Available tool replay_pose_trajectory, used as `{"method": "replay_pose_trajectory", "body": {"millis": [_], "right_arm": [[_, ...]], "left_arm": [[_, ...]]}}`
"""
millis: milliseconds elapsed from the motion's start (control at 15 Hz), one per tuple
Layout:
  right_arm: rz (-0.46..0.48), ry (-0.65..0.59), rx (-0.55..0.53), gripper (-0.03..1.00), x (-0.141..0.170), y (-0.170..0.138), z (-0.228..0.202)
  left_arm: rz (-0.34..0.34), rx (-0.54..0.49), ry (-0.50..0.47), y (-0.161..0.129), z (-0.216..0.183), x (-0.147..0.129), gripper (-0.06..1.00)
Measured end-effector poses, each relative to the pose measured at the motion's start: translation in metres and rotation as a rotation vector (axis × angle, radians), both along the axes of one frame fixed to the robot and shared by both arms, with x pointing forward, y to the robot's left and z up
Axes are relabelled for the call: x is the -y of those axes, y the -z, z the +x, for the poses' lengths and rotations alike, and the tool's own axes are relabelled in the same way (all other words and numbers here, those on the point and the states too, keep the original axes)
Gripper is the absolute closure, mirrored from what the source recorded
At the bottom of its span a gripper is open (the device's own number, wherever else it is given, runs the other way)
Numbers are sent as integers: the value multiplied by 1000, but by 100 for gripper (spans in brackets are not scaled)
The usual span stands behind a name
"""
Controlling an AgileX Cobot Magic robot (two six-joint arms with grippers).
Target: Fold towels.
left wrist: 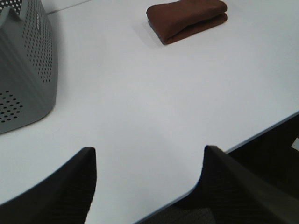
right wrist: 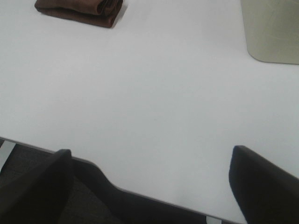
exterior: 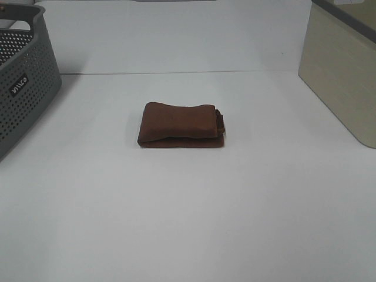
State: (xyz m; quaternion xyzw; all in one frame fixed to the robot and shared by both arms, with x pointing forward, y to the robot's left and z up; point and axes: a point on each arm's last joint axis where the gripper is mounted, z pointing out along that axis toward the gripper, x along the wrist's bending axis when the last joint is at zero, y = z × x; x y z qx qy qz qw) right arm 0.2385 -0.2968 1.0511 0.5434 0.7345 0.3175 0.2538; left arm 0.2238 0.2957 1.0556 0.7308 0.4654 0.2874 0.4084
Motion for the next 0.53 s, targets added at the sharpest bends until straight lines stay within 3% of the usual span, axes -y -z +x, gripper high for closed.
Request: {"method": "replay_pose_trajectory", "body": {"millis": [533], "right_arm": [[34, -97, 35, 12, -9, 4, 4]], "left_arm": [[-12, 55, 6, 3, 9, 3, 32]]}}
